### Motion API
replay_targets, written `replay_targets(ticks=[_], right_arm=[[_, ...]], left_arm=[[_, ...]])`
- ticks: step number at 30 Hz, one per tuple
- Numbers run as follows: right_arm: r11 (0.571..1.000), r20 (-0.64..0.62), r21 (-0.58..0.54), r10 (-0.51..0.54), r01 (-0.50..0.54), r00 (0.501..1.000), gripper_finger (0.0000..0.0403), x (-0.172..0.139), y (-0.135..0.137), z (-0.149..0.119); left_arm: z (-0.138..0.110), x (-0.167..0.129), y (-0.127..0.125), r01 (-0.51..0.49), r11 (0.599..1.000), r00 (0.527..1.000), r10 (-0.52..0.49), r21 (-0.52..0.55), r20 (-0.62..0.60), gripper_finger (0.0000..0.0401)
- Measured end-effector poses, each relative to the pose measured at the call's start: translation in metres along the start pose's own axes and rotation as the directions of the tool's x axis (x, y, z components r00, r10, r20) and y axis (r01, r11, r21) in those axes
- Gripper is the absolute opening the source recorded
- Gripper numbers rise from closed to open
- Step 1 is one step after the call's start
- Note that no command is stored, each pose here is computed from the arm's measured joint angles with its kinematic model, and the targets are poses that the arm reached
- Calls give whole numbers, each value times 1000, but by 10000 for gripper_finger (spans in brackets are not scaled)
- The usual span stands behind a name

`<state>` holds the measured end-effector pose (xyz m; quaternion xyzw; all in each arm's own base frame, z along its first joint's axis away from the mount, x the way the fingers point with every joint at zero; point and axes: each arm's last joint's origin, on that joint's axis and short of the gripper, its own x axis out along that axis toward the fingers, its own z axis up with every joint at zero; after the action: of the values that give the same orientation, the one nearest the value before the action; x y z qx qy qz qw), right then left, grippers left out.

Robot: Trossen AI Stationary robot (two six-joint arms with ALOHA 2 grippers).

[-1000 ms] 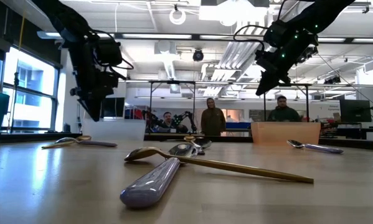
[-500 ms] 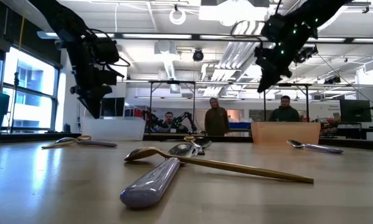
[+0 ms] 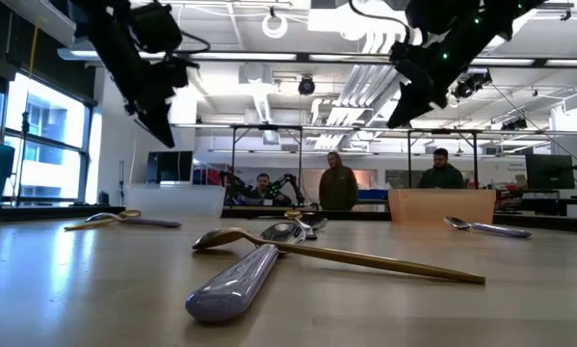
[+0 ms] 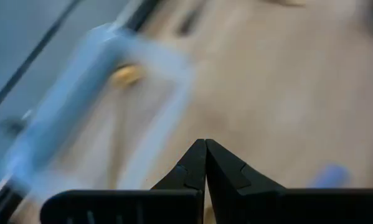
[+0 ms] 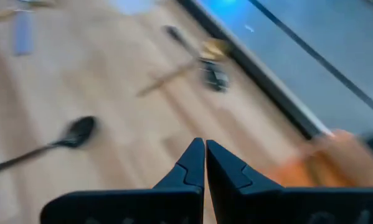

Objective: Sort silverware by color (type)
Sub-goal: Put the middle left purple spoon into the blue bin

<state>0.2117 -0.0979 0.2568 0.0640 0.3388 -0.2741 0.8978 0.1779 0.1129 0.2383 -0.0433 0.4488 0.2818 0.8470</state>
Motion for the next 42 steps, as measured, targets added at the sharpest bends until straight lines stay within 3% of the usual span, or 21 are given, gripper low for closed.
replay_targets(ticks=[4, 6, 14, 19, 24, 31, 39, 42], right_arm=[[987, 128, -65, 153, -146, 980, 0, 16, 21, -21], [977, 185, -102, 204, -187, 961, 0, 20, 29, -32], [963, 251, -154, 253, -219, 934, 0, 21, 48, -50], [955, 254, -198, 266, -219, 930, 0, 18, 56, -51], [957, 259, -209, 251, -200, 933, 0, 17, 61, -52], [954, 261, -227, 251, -193, 932, 0, 16, 63, -52], [955, 262, -226, 251, -193, 932, 0, 16, 62, -52], [955, 265, -226, 251, -193, 931, 0, 16, 63, -51]], left_arm=[[-2, -3, -27, 201, 968, 980, -199, 152, -32, 1], [-5, 1, -39, 248, 951, 968, -236, 185, -87, 3], [-19, 35, -74, 307, 894, 924, -197, 328, -328, 70], [-22, 59, -86, 305, 857, 917, -146, 416, -371, 123], [-27, 77, -91, 327, 826, 902, -129, 458, -412, 141], [-33, 91, -95, 359, 789, 876, -101, 498, -471, 114], [-33, 92, -94, 383, 751, 867, -92, 537, -490, 24], [-26, 90, -93, 344, 749, 879, -44, 566, -475, 6]])
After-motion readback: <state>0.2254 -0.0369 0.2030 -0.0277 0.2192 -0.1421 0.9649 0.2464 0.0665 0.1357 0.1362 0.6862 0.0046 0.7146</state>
